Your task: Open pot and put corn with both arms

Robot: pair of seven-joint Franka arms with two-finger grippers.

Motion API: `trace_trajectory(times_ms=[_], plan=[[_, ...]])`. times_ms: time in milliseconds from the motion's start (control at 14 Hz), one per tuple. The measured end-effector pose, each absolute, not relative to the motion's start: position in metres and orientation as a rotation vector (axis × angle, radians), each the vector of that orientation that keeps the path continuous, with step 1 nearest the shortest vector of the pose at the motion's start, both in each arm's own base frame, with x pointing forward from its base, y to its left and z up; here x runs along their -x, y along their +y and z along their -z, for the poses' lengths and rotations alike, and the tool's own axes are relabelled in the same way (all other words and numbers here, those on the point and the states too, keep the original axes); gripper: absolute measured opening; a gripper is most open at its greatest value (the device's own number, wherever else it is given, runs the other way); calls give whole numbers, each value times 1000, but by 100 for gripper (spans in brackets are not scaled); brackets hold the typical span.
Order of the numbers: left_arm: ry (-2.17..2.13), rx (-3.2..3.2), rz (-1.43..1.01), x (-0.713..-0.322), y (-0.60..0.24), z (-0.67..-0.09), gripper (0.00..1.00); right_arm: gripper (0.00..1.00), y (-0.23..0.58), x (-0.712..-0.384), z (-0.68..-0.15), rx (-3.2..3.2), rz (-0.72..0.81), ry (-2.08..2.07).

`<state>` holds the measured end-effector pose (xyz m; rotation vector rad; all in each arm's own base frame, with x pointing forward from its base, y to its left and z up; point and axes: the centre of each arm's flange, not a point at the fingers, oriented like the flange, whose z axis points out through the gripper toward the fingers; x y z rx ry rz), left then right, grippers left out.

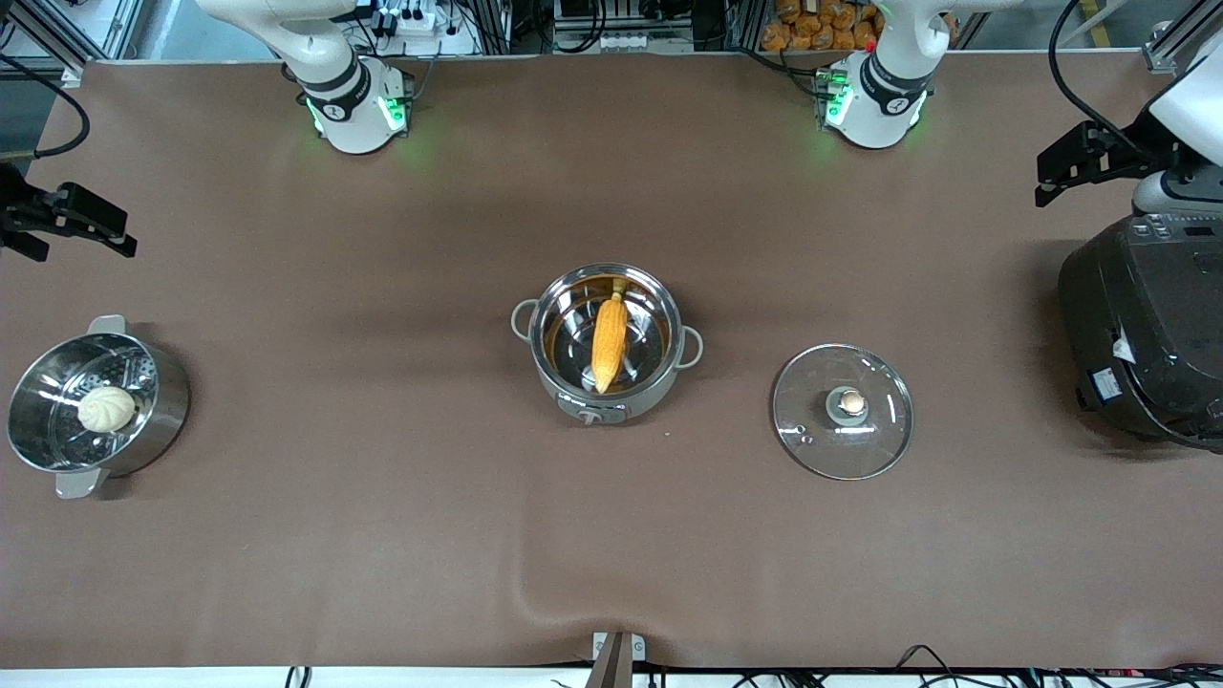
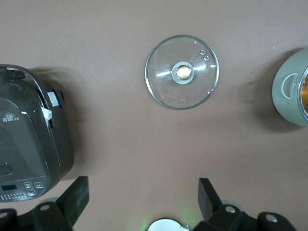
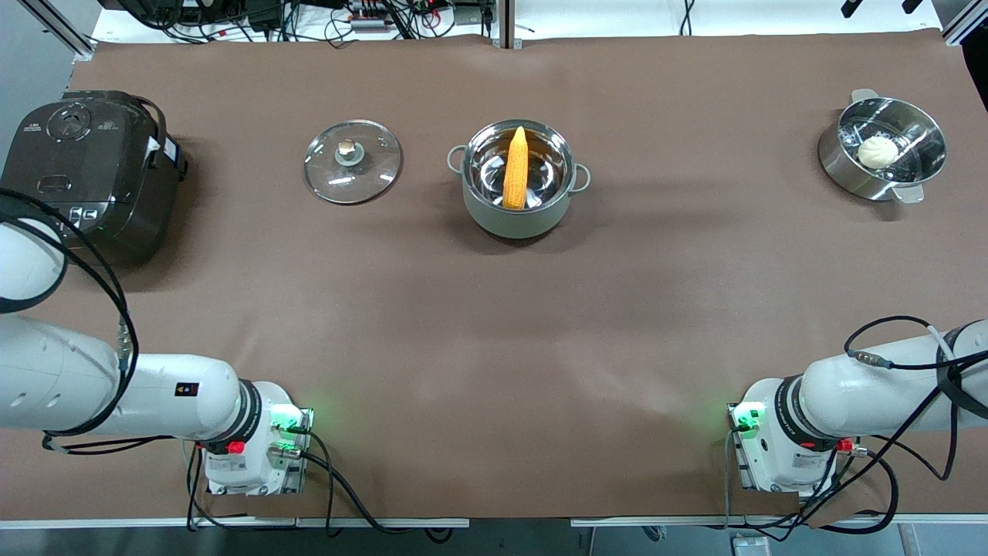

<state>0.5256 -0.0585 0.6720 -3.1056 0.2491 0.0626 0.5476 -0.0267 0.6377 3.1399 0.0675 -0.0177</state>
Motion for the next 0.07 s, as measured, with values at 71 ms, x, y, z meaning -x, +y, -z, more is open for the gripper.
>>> trace_trajectory(times_ms=[71], plan=[[250,3106,-66,-526,-58,-672,100,100,-27,-548,-638,-3140,18,67]])
